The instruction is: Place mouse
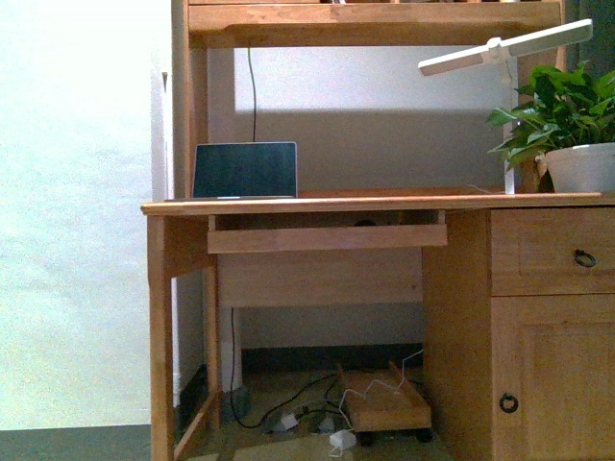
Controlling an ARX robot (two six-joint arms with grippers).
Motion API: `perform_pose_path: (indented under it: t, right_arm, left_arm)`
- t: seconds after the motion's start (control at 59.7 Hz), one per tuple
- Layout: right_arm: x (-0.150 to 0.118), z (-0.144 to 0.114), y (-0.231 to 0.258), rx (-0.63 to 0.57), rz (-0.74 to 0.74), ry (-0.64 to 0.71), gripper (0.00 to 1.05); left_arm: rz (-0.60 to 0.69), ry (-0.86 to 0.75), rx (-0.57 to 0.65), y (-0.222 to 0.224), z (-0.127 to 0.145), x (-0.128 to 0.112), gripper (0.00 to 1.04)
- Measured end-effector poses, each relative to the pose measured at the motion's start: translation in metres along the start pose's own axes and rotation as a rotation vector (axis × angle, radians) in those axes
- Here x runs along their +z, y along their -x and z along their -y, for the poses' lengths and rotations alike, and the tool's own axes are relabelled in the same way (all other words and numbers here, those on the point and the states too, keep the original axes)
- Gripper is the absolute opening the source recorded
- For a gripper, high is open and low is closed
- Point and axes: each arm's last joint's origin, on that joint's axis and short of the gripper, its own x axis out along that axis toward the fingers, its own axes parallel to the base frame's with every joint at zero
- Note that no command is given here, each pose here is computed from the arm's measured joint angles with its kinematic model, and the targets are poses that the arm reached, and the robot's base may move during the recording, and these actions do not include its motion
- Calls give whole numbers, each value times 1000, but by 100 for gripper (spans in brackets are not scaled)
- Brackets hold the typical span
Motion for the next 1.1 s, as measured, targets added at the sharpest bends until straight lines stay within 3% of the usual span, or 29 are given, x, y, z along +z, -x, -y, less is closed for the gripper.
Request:
perform_pose_path:
  t: [1.105]
  right_arm:
    - [0, 0, 0, 0, 0, 0, 97]
  left_arm:
    - [0, 0, 0, 0, 0, 0, 97]
